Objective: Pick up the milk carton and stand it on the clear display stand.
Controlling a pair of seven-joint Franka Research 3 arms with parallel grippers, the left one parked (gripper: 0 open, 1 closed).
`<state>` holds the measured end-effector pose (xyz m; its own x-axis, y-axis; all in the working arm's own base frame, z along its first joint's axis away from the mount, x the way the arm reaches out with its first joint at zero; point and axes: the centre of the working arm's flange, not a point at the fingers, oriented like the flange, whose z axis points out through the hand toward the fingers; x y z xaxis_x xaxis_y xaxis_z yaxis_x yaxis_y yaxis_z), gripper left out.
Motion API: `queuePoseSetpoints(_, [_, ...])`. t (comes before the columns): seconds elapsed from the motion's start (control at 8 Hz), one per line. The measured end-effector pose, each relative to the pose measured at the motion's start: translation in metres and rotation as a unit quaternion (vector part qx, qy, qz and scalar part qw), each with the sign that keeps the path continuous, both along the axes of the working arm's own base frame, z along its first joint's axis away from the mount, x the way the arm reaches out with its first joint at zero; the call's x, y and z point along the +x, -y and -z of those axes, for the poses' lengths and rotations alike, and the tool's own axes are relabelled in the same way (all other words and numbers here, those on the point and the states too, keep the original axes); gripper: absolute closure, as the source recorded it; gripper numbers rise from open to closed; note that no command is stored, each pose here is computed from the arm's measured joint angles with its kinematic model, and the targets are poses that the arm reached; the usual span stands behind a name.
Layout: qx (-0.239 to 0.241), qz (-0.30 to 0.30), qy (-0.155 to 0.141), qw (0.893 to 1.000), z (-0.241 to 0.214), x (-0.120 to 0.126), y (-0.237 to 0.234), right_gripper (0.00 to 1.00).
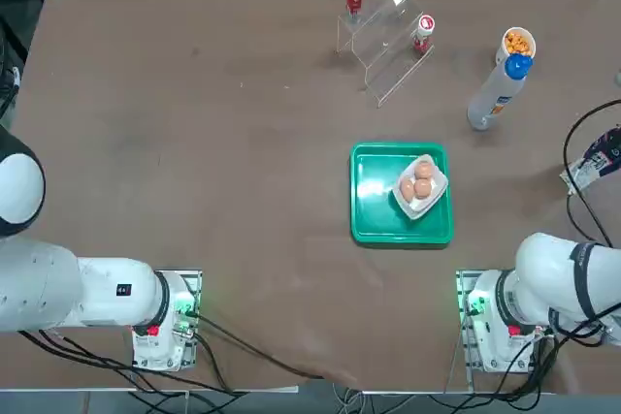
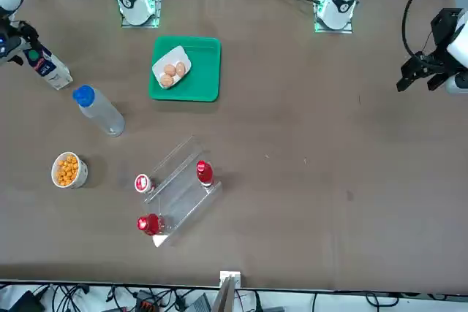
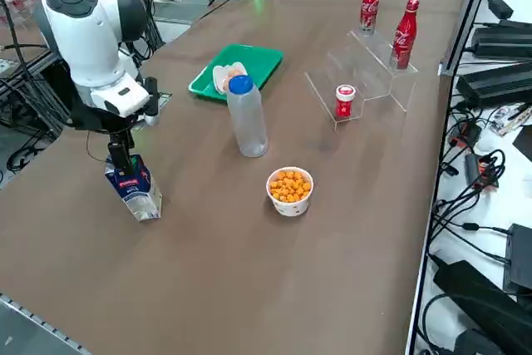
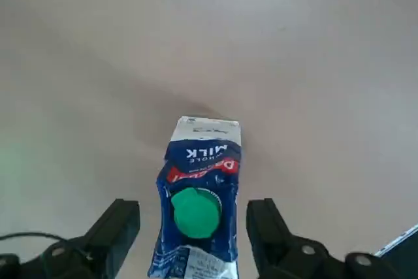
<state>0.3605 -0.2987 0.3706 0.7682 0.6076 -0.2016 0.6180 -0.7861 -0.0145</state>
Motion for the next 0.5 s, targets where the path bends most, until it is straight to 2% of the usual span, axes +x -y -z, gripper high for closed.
queuePoseSetpoints(0.5, [-0.017, -0.018, -0.012, 1.000, 0.0112, -0.0035, 0.0033, 0.00])
